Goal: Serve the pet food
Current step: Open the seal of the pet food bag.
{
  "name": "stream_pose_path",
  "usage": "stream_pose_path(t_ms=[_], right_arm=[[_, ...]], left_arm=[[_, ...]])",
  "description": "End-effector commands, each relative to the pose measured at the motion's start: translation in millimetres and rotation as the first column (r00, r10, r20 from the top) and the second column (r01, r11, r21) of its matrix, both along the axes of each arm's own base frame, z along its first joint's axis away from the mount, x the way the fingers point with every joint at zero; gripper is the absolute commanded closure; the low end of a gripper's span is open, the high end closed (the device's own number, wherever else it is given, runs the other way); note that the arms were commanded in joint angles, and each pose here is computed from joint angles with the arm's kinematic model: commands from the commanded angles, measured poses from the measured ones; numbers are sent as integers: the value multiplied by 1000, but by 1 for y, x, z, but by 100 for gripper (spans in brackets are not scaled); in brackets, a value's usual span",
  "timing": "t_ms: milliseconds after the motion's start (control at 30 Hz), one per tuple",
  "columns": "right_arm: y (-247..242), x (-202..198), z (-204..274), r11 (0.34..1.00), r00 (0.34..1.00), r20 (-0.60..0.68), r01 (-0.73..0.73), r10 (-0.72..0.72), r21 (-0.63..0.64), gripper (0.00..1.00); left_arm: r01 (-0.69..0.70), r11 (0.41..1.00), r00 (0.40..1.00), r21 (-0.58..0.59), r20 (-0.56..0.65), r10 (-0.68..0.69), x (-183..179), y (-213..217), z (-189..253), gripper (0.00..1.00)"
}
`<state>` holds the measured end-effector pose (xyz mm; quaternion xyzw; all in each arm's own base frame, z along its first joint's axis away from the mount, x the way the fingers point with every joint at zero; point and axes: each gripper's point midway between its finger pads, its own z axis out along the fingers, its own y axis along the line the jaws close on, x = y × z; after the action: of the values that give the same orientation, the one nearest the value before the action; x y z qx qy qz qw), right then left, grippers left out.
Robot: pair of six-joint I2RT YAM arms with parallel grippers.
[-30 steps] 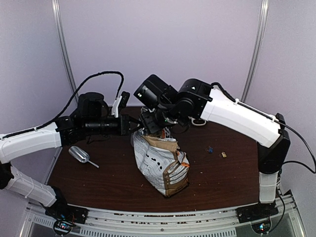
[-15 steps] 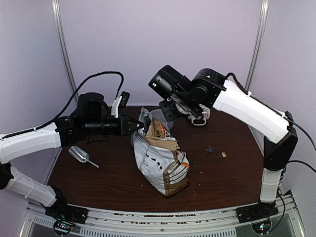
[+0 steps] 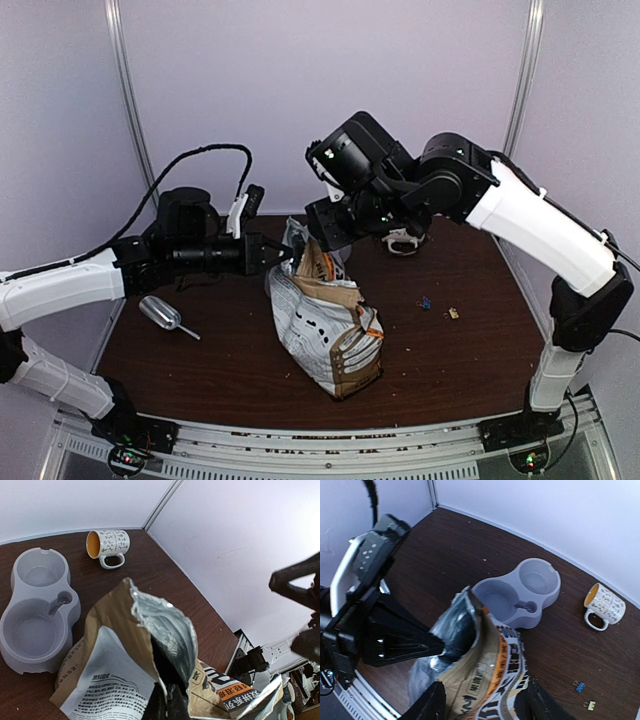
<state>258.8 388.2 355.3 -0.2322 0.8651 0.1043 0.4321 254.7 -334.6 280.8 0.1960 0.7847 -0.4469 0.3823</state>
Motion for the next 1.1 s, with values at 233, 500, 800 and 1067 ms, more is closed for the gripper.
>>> stream_pose_path(t_ms=[233,500,800,1067], right_arm=[[46,-16,-38,998,994,-85,-69,69,-1,50],[40,-12,-57,996,996,-85,-28,21,-88,49],[19,-2,-73,975,998,-36,47,-56,-215,50],[-5,16,-72,943,990,43,139,-132,-301,80]], left_arm=[[35,962,975,-269,219,26,-1,-1,84,100],[56,934,964,-352,261,41,-4,2,100,100],[61,919,949,-390,308,68,-10,10,114,100],[68,923,947,-379,316,60,-13,12,113,100]])
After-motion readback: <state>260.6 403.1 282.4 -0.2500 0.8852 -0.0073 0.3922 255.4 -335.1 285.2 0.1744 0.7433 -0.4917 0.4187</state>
